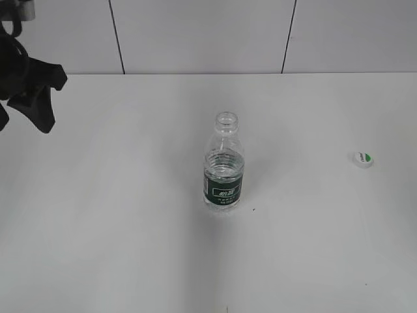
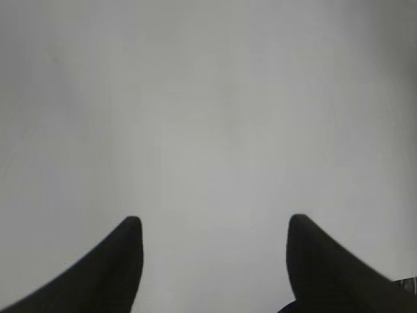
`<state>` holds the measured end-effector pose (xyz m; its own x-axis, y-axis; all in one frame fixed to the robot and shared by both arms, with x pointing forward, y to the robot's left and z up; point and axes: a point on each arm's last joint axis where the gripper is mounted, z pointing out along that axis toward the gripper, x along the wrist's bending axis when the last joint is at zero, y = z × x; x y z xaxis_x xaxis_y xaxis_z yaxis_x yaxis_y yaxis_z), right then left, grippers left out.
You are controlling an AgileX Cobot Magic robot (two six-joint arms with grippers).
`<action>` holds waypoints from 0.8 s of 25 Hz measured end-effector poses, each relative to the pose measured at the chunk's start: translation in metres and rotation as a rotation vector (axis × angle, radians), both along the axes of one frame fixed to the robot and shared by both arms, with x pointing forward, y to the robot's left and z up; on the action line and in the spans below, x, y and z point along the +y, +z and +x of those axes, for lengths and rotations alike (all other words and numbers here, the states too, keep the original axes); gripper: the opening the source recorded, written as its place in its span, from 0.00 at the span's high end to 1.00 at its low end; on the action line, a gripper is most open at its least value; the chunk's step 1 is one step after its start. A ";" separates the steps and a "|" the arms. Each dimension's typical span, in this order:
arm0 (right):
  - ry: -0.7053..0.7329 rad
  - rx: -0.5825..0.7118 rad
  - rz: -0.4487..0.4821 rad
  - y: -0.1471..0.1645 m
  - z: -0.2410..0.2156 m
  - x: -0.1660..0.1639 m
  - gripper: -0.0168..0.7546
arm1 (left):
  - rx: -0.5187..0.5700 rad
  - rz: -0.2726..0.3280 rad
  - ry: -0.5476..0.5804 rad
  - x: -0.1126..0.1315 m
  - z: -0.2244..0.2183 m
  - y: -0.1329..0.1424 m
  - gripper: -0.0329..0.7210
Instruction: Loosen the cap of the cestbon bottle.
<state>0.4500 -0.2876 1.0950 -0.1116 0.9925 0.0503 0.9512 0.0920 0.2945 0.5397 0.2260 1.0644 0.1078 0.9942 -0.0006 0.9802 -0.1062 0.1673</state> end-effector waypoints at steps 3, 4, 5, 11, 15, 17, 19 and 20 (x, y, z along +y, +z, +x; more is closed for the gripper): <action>0.006 -0.033 0.019 0.001 -0.025 0.001 0.38 | -0.028 -0.008 0.001 0.002 -0.009 0.010 0.39; 0.005 -0.039 0.026 0.000 -0.033 0.002 0.38 | -0.033 -0.011 0.001 0.003 -0.013 0.012 0.39; 0.006 -0.052 0.032 0.000 -0.041 0.002 0.38 | -0.037 -0.012 0.001 0.005 -0.019 0.013 0.39; 0.015 -0.213 0.040 0.009 -0.099 0.002 0.38 | -0.027 -0.010 0.002 0.017 -0.065 0.011 0.39; 0.016 -0.339 0.030 0.010 -0.137 0.000 0.38 | -0.076 -0.023 0.002 0.025 -0.097 0.019 0.39; 0.015 -0.403 0.020 0.006 -0.156 -0.002 0.38 | -0.112 -0.032 0.002 0.029 -0.114 0.024 0.39; 0.014 -0.449 0.013 -0.002 -0.172 -0.003 0.38 | -0.160 -0.045 0.002 0.034 -0.133 0.030 0.39; 0.014 -0.477 0.009 -0.005 -0.180 -0.003 0.38 | -0.188 -0.050 0.001 0.037 -0.143 0.032 0.39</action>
